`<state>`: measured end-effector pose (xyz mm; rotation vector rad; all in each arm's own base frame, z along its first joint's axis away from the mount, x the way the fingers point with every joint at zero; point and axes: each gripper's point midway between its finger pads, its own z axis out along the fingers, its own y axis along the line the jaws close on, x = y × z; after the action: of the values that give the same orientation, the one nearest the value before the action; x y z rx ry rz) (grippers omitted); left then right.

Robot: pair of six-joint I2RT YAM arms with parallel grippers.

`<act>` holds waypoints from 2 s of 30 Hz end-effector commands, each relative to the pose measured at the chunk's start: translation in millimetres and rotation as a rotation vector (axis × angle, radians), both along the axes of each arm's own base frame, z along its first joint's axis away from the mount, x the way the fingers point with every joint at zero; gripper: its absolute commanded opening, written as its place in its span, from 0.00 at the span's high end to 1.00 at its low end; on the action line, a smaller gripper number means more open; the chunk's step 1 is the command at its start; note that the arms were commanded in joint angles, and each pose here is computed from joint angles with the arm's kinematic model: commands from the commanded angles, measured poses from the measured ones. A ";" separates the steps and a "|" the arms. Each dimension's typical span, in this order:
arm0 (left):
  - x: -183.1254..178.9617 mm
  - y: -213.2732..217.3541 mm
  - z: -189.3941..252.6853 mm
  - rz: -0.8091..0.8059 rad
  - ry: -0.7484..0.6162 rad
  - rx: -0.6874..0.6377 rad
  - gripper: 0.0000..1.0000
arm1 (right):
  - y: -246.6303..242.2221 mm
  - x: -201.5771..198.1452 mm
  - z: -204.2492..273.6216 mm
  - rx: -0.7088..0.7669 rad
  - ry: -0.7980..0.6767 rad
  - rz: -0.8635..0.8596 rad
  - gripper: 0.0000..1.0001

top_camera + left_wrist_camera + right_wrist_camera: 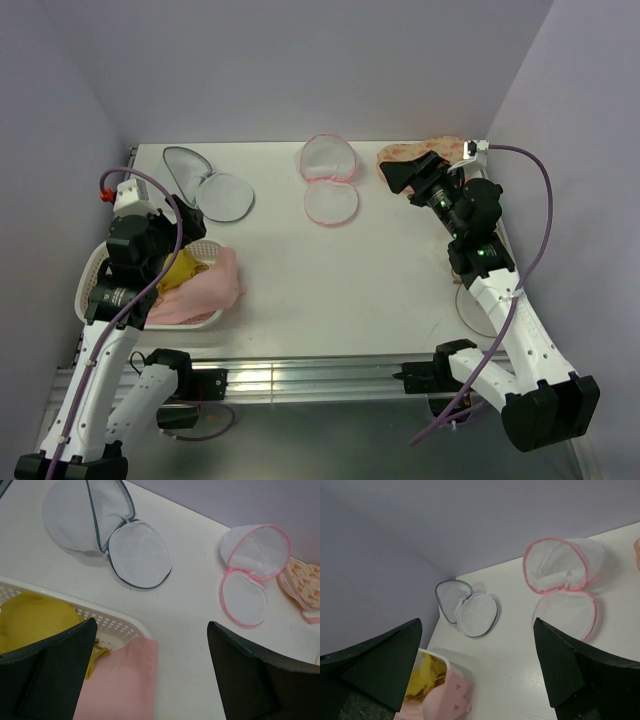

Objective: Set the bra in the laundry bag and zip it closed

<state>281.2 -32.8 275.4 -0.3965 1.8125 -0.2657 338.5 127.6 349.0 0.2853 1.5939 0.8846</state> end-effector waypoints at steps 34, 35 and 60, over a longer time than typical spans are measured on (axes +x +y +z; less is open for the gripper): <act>148.5 63.2 -36.4 0.373 0.229 0.017 0.08 | 17.2 -9.1 -38.9 -0.049 0.137 0.128 0.00; 150.3 63.8 -41.9 0.379 0.237 0.012 0.07 | 18.4 -10.6 -38.9 -0.048 0.134 0.137 0.00; 35.2 72.3 -144.3 0.555 0.433 -0.104 0.09 | 63.3 -11.6 -98.7 -0.100 0.280 0.287 0.00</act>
<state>312.6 42.6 136.6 -1.0352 2.0331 0.1594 327.4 186.5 245.2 0.1474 1.9910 0.9949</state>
